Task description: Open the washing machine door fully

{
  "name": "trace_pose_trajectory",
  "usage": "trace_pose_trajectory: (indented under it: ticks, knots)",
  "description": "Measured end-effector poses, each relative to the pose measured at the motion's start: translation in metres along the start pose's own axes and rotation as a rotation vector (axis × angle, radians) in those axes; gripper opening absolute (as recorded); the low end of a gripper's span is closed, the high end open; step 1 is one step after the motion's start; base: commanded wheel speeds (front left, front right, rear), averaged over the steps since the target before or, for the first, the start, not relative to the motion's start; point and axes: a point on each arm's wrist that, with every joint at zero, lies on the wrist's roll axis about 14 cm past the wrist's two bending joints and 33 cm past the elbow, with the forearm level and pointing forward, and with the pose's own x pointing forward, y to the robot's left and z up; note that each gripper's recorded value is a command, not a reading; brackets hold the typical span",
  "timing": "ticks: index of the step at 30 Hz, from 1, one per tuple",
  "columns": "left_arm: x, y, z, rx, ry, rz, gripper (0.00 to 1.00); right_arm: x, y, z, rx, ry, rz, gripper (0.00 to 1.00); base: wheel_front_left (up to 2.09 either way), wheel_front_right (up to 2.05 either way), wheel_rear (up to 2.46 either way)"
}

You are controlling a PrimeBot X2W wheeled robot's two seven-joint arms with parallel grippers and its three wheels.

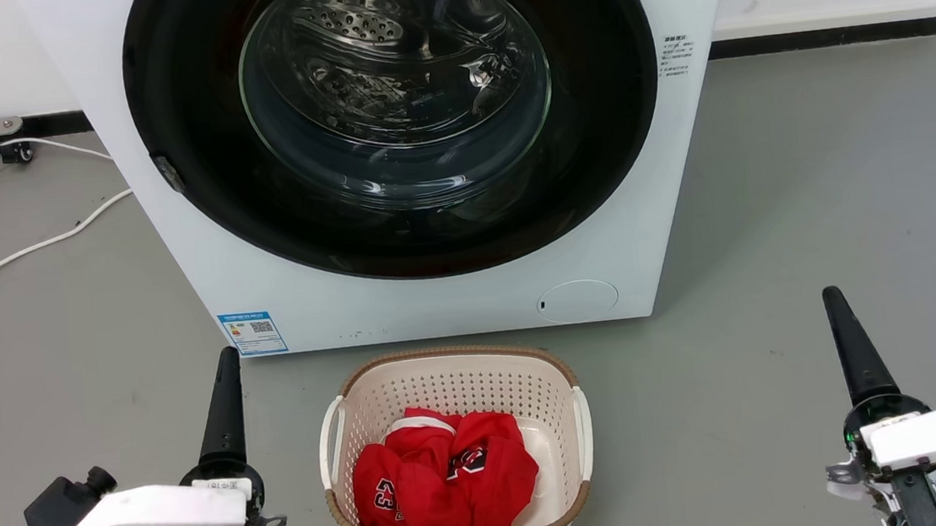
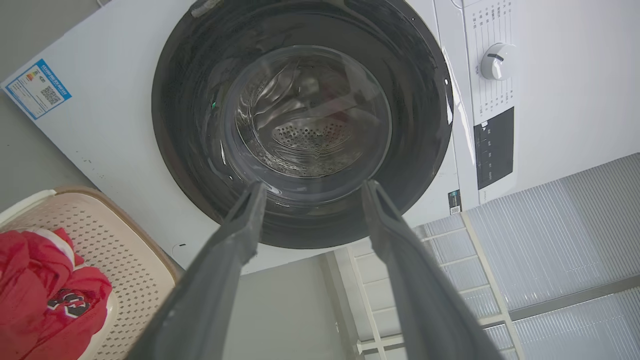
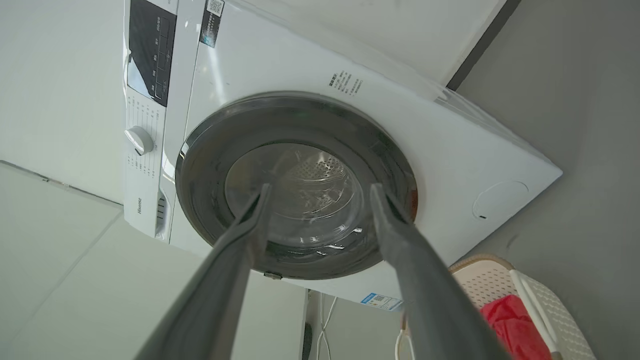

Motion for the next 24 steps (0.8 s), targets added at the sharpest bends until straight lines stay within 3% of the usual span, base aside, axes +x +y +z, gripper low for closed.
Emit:
trace_pose_trajectory:
  ticks: [11, 24]
  knots:
    - [-0.002, -0.01, 0.002, 0.213, -0.017, -0.036, 1.0, -0.001, 0.016, -0.003, -0.291, -0.002, 0.054, 1.0, 0.0, 0.0, 0.0]
    - [-0.003, -0.019, 0.003, 0.433, -0.037, -0.069, 1.0, -0.006, 0.019, -0.009, -0.502, 0.002, 0.078, 1.0, 0.0, 0.0, 0.0]
